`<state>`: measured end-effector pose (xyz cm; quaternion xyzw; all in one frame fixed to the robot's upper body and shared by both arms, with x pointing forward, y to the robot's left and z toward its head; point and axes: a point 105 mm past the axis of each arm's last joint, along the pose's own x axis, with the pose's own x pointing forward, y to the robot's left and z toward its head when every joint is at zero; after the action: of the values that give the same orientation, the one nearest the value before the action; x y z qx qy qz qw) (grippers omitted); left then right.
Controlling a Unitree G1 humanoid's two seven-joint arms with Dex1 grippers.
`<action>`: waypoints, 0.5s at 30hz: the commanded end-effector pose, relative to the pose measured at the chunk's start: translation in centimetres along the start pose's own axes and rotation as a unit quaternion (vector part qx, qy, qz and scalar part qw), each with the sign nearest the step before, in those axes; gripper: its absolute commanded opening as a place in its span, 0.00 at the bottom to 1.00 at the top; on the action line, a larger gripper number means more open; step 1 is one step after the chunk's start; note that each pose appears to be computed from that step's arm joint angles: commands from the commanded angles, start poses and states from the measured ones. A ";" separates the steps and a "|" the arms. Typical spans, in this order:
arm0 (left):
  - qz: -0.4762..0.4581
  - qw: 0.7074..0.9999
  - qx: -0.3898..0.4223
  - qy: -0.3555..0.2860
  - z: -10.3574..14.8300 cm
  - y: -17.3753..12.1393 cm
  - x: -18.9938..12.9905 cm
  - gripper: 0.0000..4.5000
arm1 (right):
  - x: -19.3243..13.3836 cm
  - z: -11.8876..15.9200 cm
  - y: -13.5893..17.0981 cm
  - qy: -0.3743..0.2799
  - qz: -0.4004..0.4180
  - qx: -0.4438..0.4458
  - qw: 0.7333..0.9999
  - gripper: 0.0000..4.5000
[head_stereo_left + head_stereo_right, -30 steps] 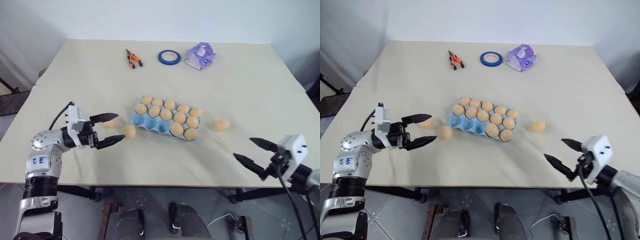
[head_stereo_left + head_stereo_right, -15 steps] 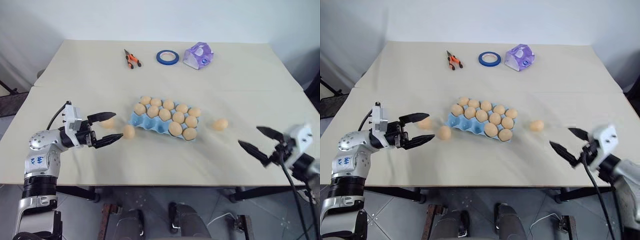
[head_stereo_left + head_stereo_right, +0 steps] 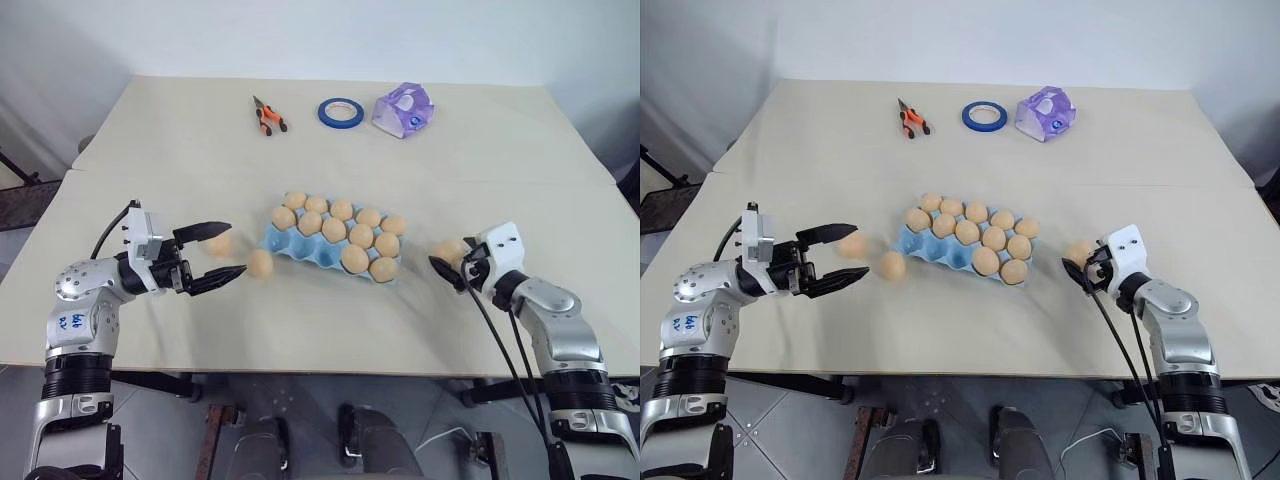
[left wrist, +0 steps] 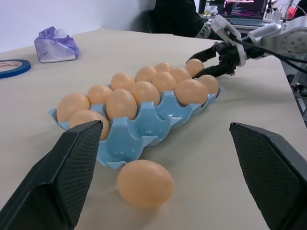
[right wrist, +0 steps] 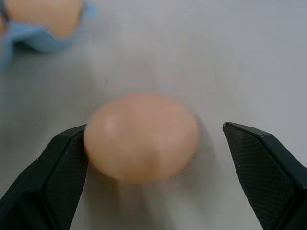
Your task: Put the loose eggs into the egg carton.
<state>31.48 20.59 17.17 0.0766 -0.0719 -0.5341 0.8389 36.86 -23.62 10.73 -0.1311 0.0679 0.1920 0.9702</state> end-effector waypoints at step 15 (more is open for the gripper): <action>0.007 1.000 0.022 -0.019 1.1 0.0 0.0 1.00 | 0.0 8.6 2.3 -0.116 0.026 -0.009 0.993 0.44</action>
<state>31.62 20.62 17.12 0.0743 -0.0734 -0.5254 0.8444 36.98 -20.42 15.40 -0.1186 -0.0012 0.2185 0.9686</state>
